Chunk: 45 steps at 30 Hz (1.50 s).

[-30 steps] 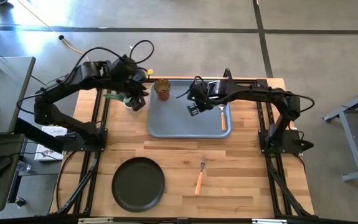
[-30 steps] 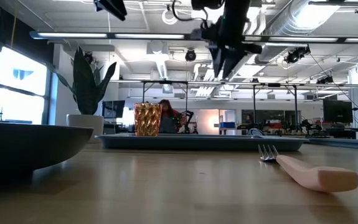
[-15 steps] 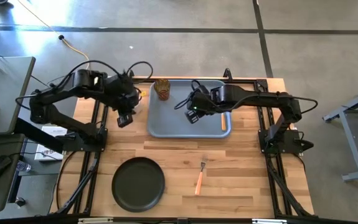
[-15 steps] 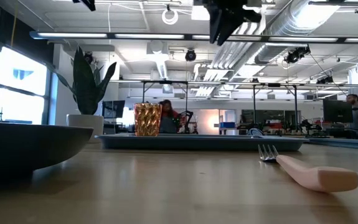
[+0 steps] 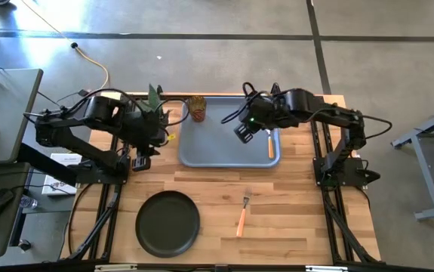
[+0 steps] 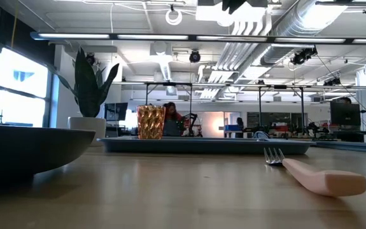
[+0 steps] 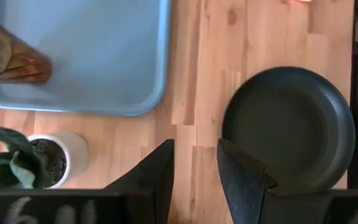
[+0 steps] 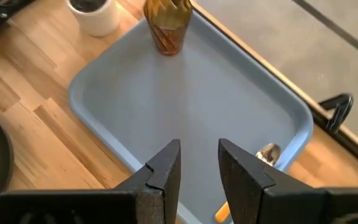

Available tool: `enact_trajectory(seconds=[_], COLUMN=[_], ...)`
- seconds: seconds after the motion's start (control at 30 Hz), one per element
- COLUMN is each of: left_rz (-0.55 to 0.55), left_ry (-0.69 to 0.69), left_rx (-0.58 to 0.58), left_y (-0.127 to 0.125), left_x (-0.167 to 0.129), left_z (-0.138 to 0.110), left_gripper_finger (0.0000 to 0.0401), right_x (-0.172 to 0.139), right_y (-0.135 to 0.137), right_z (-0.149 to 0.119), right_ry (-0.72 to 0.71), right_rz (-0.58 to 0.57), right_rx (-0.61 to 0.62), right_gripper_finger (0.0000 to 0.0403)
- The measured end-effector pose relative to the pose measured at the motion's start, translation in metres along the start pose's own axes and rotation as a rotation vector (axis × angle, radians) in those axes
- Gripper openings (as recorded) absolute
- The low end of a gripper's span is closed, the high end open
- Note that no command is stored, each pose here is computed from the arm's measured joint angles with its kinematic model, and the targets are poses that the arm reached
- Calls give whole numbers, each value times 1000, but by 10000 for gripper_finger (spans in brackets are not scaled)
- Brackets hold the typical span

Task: Pick and place plate/cup/fork/spoon on tray
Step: Put the black plate in the bottom center of the blue tray

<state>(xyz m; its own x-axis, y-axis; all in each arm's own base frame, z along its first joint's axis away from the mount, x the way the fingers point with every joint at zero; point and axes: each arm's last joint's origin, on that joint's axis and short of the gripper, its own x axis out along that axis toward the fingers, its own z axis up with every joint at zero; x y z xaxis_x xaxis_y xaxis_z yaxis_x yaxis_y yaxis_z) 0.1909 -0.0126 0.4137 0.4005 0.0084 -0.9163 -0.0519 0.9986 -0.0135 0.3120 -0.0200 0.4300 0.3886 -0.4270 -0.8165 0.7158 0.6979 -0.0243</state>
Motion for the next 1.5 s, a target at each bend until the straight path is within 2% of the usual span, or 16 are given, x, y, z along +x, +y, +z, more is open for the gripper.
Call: enact_trajectory(seconds=[0.1, 0.43, 0.8, 0.97, 1.3, 1.5], left_rz=[-15, -35, 10, 62, 167, 205], left_ry=[1, 72, 197, 221, 176, 217], left_rx=[18, -67, -19, 6, -21, -49], left_y=[-8, -32, -63, -76, -93, -93], left_x=[0, 22, 65, 78, 83, 106], left_z=[-1, 13, 31, 33, 27, 4], left_gripper_finger=[118, 169, 155, 155, 155, 155], right_x=[-9, -21, -29, -31, -31, -31], right_y=[-3, -8, -14, -15, -15, -14], right_z=[3, 5, 3, 3, 3, 2], right_ry=[-17, -29, -40, -44, -32, -23], right_rz=[14, 25, 49, 52, 73, 88], right_rx=[-26, -112, -169, -172, -201, -220], right_gripper_finger=[99, 99, 99, 99, 99, 99])
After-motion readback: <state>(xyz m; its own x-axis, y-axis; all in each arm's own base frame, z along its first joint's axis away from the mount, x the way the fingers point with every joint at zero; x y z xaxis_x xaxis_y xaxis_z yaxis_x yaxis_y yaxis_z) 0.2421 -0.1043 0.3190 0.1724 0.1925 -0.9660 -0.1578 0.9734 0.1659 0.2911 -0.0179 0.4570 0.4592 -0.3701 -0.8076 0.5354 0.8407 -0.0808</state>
